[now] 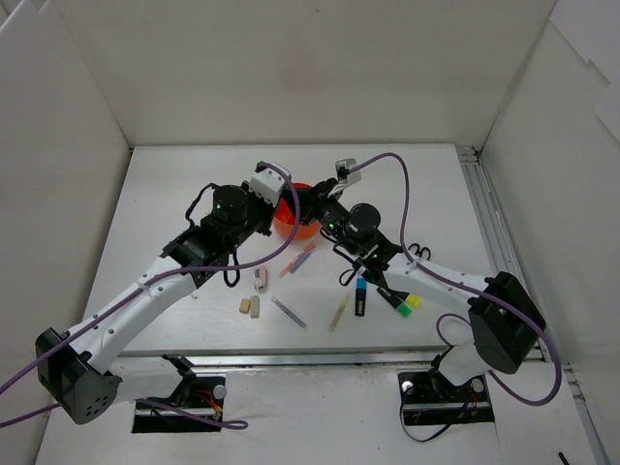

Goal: Sort the stationery into containers
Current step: Close the pen cap on the pen, then place the pen in the storage box.

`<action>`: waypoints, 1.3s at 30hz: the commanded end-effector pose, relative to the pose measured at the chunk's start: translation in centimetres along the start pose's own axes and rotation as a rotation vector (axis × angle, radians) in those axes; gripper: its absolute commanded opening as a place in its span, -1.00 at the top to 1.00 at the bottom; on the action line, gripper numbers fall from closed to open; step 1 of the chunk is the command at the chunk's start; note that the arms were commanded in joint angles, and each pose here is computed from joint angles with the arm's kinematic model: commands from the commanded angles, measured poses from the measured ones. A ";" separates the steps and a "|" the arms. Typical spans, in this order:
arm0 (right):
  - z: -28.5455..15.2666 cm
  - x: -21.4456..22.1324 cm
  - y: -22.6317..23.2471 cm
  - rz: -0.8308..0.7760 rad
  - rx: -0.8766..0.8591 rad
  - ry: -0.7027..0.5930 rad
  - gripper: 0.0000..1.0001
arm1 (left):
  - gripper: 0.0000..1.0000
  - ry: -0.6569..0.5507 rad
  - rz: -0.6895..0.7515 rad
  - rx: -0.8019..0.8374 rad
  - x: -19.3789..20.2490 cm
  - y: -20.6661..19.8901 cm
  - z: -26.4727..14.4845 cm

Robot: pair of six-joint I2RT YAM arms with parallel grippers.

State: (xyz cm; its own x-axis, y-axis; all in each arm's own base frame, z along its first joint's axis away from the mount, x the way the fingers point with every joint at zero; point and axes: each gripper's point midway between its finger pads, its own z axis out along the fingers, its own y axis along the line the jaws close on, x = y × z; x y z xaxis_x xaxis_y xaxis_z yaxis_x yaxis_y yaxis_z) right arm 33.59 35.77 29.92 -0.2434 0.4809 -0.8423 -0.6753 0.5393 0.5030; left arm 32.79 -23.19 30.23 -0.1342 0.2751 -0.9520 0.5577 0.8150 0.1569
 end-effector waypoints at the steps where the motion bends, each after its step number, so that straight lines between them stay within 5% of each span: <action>1: -8.5 16.8 -4.0 -0.086 0.163 0.657 1.00 | 1.00 -0.868 -0.051 -0.053 -24.5 3.0 -11.2; 7: -8.2 15.7 1.5 0.174 -0.165 0.655 1.00 | 1.00 -0.852 -0.051 -0.067 -23.8 3.1 -10.5; 16: -8.6 16.4 1.4 0.129 -0.197 0.669 1.00 | 1.00 -0.848 -0.050 -0.053 -23.7 2.9 -11.0; 24: -8.2 10.9 1.2 0.083 -0.155 0.521 0.97 | 1.00 -0.778 -0.100 -0.078 -21.0 3.3 -10.2; 27: -8.2 8.2 0.0 0.063 -0.090 0.463 0.48 | 1.00 -0.730 -0.135 -0.079 -18.6 3.1 -9.9; 29: -8.4 6.2 -0.3 0.029 -0.064 0.433 0.34 | 1.00 -0.689 -0.189 -0.078 -16.8 3.1 -9.7; 39: -9.0 -3.4 1.3 -0.211 0.004 0.239 -0.01 | 1.00 -0.415 -0.260 -0.009 -8.2 0.6 -6.1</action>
State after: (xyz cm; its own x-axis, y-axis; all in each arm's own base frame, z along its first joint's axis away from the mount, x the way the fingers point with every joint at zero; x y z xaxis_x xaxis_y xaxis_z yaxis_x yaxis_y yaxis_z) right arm 26.34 29.44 26.21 -0.4092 0.1242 -0.9040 -0.7042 0.5870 0.3994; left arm 29.54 -21.39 39.80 0.1090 -0.1240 -0.9863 0.5207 0.8523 -0.0496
